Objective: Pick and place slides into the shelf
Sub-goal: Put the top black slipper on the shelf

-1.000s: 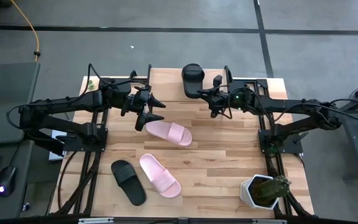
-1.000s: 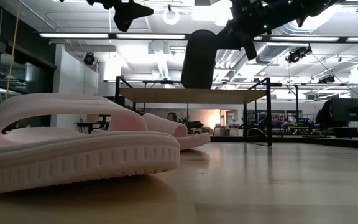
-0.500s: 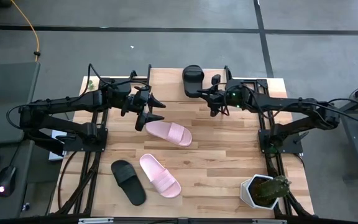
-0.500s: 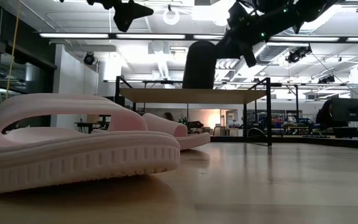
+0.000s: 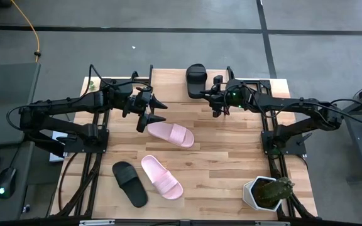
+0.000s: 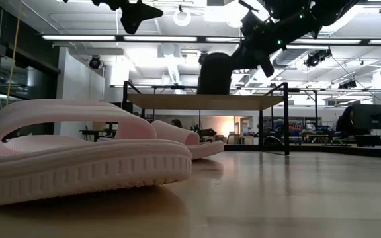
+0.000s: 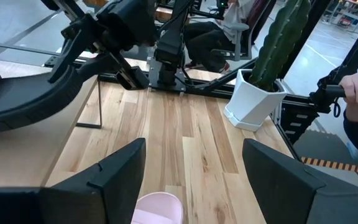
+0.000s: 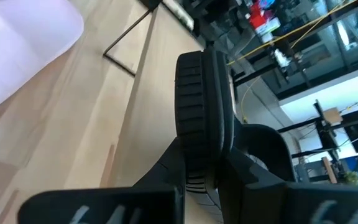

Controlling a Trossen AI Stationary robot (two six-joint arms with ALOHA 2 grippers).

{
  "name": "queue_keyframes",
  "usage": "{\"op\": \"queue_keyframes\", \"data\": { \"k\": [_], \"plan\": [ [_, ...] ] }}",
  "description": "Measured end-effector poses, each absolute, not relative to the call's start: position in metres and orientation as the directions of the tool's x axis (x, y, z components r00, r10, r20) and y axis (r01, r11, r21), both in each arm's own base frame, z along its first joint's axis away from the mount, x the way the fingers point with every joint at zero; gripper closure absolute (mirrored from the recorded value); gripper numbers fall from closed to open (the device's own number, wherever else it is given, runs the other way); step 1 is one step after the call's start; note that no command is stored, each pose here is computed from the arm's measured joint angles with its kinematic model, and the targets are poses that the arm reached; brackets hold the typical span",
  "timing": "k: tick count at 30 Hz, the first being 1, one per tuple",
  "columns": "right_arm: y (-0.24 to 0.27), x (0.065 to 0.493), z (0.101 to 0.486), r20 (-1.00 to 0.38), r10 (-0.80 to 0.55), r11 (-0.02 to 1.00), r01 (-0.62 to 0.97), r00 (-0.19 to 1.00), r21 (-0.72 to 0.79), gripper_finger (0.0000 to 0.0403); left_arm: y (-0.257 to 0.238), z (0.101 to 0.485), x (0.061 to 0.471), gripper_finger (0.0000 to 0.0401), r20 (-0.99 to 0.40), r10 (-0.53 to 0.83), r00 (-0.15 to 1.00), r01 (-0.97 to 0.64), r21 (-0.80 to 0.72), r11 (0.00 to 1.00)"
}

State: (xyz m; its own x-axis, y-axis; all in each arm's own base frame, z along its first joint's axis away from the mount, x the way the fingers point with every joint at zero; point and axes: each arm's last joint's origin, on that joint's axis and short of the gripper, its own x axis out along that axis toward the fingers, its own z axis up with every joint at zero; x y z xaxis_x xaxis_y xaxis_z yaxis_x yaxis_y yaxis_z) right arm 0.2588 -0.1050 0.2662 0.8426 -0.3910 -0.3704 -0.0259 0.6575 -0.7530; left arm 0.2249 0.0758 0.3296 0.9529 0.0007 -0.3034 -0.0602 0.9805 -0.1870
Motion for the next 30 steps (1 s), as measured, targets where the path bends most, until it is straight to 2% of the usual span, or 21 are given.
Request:
{"op": "queue_keyframes", "data": {
  "k": [16,25,30],
  "plan": [
    [-0.1041,0.2571,0.2618,-0.417,-0.364,0.719,-0.033,0.833,-0.694,0.0376,0.0758,0.3296,0.2249,0.0144,-0.304,0.001,0.953,-0.06,-0.187,0.98],
    [-0.1037,0.2558,0.2588,-0.448,-0.357,0.742,-0.042,0.82,-0.669,0.0305,0.0758,0.3296,0.2249,0.0144,-0.303,0.001,0.953,-0.06,-0.188,0.98],
    [-0.1033,0.2552,0.2575,-0.461,-0.349,0.763,-0.039,0.816,-0.645,0.0287,0.0758,0.3296,0.225,0.0144,-0.303,0.001,0.953,-0.061,-0.187,0.98]
  ]
}}
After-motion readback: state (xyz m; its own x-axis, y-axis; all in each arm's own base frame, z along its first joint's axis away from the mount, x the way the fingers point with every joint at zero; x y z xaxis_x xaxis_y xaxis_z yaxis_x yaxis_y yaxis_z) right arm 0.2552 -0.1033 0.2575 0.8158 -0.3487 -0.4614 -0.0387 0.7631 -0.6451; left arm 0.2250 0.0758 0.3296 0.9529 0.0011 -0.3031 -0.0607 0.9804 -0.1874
